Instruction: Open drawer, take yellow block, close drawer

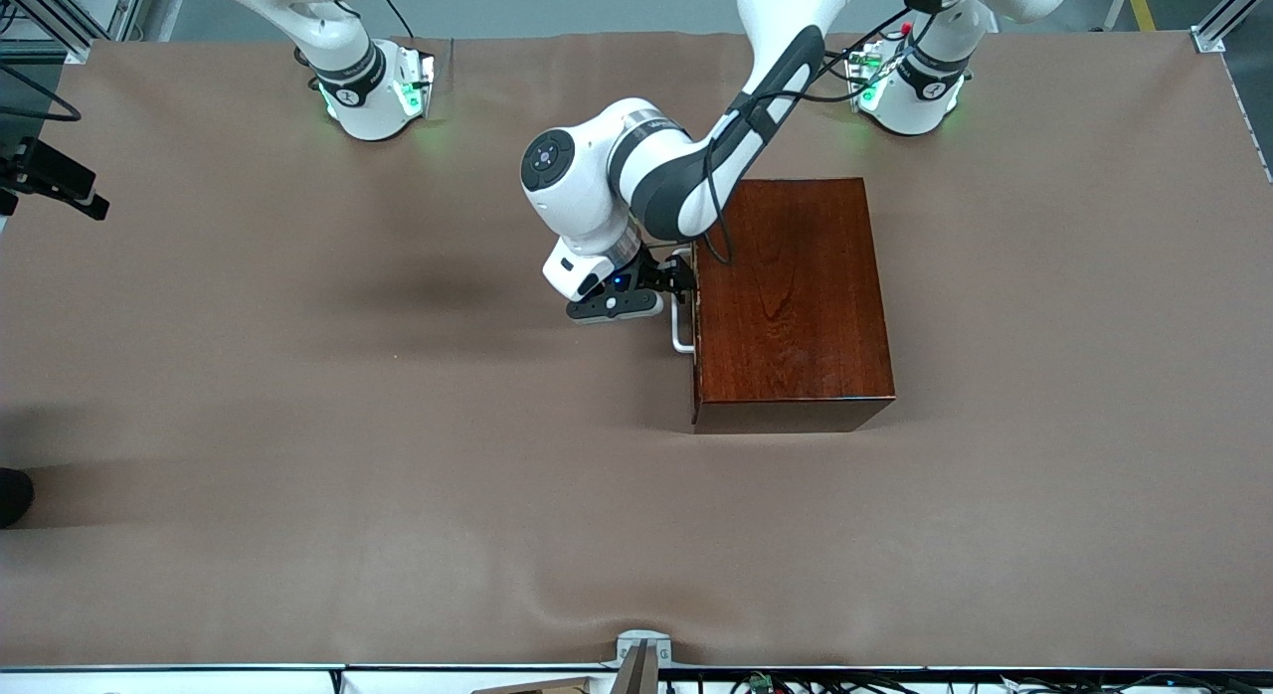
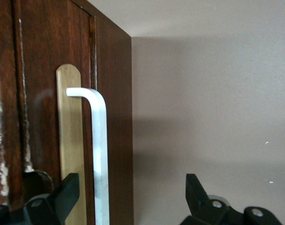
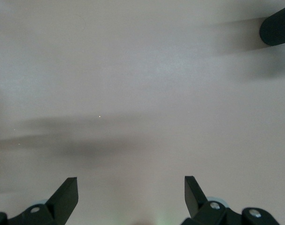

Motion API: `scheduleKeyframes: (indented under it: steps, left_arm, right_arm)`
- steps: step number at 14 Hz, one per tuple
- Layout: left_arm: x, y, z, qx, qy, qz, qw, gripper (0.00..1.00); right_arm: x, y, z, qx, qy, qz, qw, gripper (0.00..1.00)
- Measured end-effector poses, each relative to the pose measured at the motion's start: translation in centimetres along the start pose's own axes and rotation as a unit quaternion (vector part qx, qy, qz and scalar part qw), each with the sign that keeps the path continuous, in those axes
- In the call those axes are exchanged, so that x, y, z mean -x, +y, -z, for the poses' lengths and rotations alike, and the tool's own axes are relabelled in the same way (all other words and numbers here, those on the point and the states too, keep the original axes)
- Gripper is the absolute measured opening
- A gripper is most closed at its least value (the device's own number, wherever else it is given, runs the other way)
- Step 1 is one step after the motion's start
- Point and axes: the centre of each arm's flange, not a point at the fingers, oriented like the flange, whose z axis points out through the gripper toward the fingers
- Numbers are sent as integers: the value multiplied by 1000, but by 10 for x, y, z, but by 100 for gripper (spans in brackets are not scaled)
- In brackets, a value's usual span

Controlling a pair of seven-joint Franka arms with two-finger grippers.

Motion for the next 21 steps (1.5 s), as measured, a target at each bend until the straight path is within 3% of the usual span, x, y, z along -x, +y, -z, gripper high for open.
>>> scheduleKeyframes:
  steps: [21]
  left_arm:
    - [-1, 12, -22, 7, 6, 27, 1000, 100]
  right_arm:
    - [0, 1, 0, 0, 0, -1, 1000, 100]
